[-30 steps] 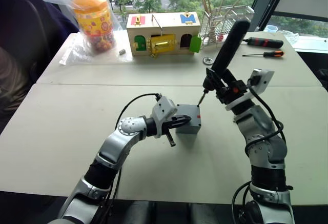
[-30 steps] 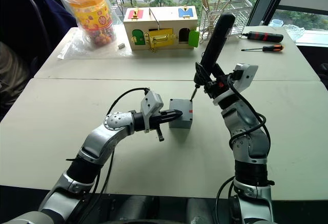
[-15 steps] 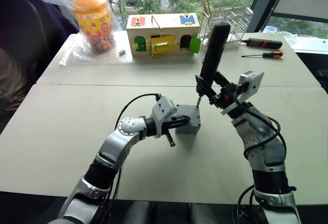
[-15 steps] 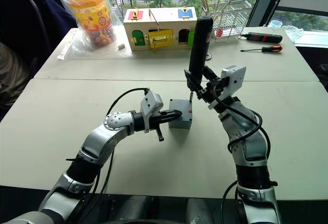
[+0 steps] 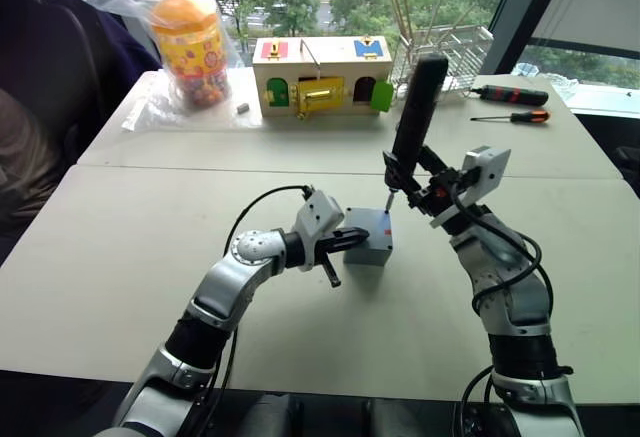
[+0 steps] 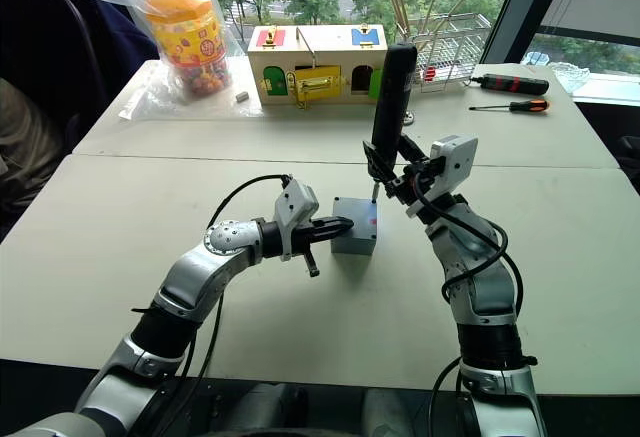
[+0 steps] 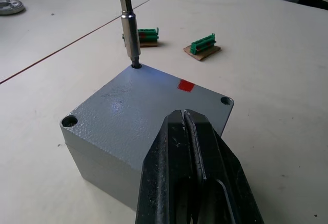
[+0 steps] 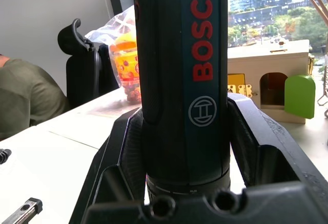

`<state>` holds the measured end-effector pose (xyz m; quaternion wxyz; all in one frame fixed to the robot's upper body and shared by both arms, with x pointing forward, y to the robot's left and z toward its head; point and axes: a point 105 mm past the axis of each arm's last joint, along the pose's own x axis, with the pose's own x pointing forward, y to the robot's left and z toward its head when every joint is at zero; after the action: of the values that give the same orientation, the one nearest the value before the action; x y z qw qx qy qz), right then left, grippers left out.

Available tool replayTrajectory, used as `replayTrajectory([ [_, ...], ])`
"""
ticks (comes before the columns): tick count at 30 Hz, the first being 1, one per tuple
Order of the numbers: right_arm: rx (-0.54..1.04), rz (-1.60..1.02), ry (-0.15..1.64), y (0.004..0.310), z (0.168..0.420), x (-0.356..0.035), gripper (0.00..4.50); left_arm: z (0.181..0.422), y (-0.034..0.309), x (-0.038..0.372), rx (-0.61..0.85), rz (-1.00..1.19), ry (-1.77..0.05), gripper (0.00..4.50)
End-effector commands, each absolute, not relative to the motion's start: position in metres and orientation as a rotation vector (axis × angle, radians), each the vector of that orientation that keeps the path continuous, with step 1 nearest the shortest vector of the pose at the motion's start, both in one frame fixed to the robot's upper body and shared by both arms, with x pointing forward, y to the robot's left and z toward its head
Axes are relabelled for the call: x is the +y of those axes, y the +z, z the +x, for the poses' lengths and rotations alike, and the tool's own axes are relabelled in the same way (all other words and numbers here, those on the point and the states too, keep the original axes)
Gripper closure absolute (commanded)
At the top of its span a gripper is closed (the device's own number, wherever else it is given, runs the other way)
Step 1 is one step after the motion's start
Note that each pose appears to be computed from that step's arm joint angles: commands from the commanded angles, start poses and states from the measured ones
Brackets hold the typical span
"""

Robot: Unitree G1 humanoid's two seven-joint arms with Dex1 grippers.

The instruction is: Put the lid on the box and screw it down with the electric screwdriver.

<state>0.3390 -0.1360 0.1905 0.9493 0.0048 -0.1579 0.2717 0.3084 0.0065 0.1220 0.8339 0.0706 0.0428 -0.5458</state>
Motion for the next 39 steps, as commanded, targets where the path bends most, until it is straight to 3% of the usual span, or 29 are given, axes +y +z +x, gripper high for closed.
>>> replayTrajectory([
  [1, -0.173, 0.038, 0.564, 0.149, 0.338, -0.132, 2.63, 0.307, 0.116, 0.008, 0.115, 0.157, -1.152, 4.50],
  [15, -0.206, 0.017, 0.547, 0.156, 0.336, -0.136, 2.63, 0.308, 0.112, 0.008, 0.127, 0.159, -1.151, 4.50],
  [20, -0.402, 0.128, 0.464, 0.224, 0.334, -0.165, 2.63, 0.304, 0.120, 0.013, 0.092, 0.172, -1.163, 4.50],
  [25, -0.575, 0.169, 0.484, 0.305, 0.317, -0.184, 2.63, 0.301, 0.122, 0.018, 0.096, 0.097, -1.152, 4.50],
  [28, -0.621, 0.201, 0.507, 0.351, 0.308, -0.190, 2.63, 0.308, 0.148, 0.022, 0.017, -0.025, -1.112, 4.50],
  [33, -0.421, 0.199, 0.490, 0.350, 0.319, -0.186, 2.63, 0.310, 0.177, 0.025, -0.054, -0.034, -1.127, 4.50],
  [37, -0.200, 0.166, 0.447, 0.326, 0.329, -0.194, 2.63, 0.305, 0.186, 0.022, -0.064, -0.004, -1.178, 4.50],
  [39, -0.028, 0.102, 0.347, 0.302, 0.333, -0.219, 2.63, 0.296, 0.189, 0.017, -0.066, 0.038, -1.242, 4.50],
])
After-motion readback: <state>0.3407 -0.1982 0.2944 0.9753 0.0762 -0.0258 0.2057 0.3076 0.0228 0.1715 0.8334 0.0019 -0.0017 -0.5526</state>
